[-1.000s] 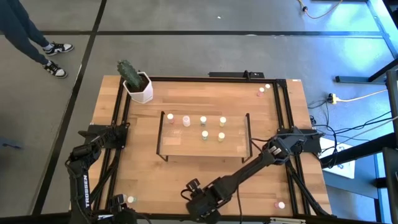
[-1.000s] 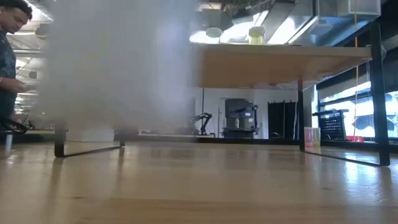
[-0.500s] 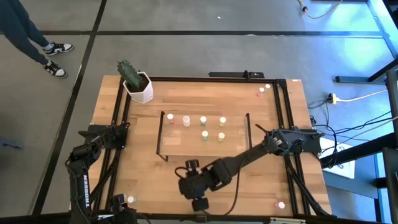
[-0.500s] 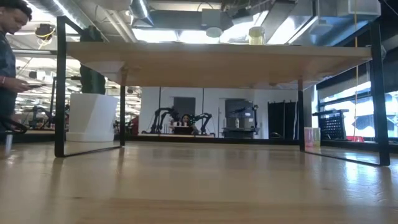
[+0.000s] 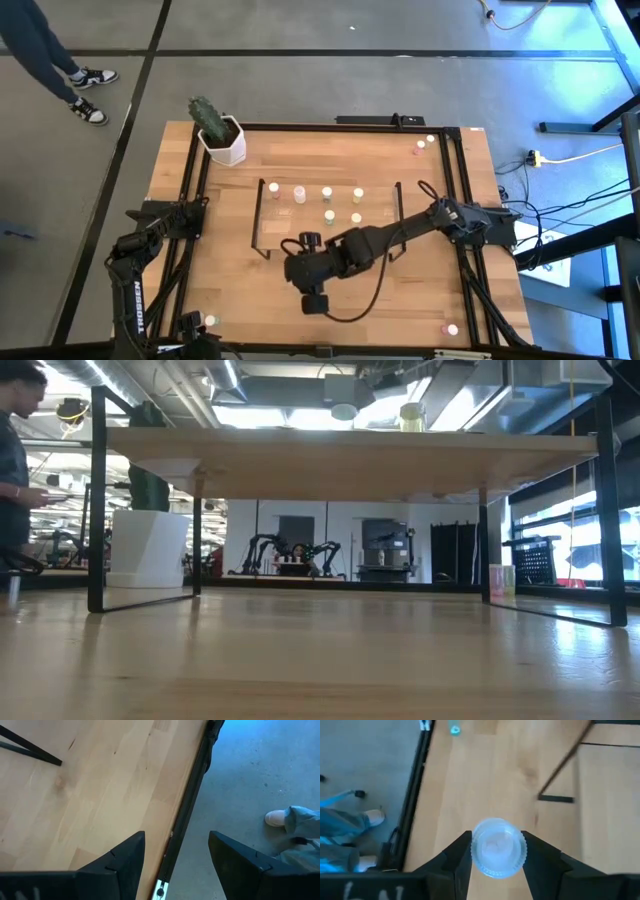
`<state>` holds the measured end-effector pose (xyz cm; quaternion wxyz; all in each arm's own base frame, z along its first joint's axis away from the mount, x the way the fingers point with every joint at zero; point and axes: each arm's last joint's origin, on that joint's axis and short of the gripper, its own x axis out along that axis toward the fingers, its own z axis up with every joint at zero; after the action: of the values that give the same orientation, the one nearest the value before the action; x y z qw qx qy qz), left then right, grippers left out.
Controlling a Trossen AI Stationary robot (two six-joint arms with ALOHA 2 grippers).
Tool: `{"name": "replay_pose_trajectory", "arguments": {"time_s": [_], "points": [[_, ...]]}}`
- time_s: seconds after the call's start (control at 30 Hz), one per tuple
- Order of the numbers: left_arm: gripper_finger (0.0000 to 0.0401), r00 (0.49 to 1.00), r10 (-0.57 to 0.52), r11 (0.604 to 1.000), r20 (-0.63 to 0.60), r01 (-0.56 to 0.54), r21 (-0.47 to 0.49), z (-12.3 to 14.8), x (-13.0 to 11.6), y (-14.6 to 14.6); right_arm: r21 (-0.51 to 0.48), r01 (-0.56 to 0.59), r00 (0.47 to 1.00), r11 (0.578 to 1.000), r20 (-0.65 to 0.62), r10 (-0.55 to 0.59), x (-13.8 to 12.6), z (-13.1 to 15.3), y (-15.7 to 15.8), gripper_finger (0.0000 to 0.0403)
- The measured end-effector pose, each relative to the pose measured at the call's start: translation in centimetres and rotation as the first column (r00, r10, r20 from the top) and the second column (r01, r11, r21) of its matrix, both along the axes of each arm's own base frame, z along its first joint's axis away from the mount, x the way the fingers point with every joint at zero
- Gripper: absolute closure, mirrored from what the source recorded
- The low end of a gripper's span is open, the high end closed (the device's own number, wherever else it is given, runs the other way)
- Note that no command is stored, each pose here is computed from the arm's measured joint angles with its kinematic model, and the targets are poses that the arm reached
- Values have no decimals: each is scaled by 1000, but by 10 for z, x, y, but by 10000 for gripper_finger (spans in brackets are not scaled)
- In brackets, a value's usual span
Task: Pick and place medicine bottles onto shelf by color
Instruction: Put the right white pill bottle on the shelf aligned with the other white pill bottle
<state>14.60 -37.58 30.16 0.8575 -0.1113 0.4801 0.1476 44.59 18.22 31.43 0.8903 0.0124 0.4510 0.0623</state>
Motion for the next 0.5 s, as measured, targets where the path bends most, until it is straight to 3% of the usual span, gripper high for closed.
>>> {"name": "replay_pose_trajectory", "arguments": {"time_s": [0.27, 0.5], "points": [[189, 1000, 2, 1000, 0, -2, 1, 0, 1, 0, 10, 47, 998, 999, 49, -47, -7, 27, -24, 252], [189, 1000, 3, 1000, 19, -3, 8, 0, 1, 1, -50, 166, 980, 985, 118, -159, -9, 46, -51, 254]]}}
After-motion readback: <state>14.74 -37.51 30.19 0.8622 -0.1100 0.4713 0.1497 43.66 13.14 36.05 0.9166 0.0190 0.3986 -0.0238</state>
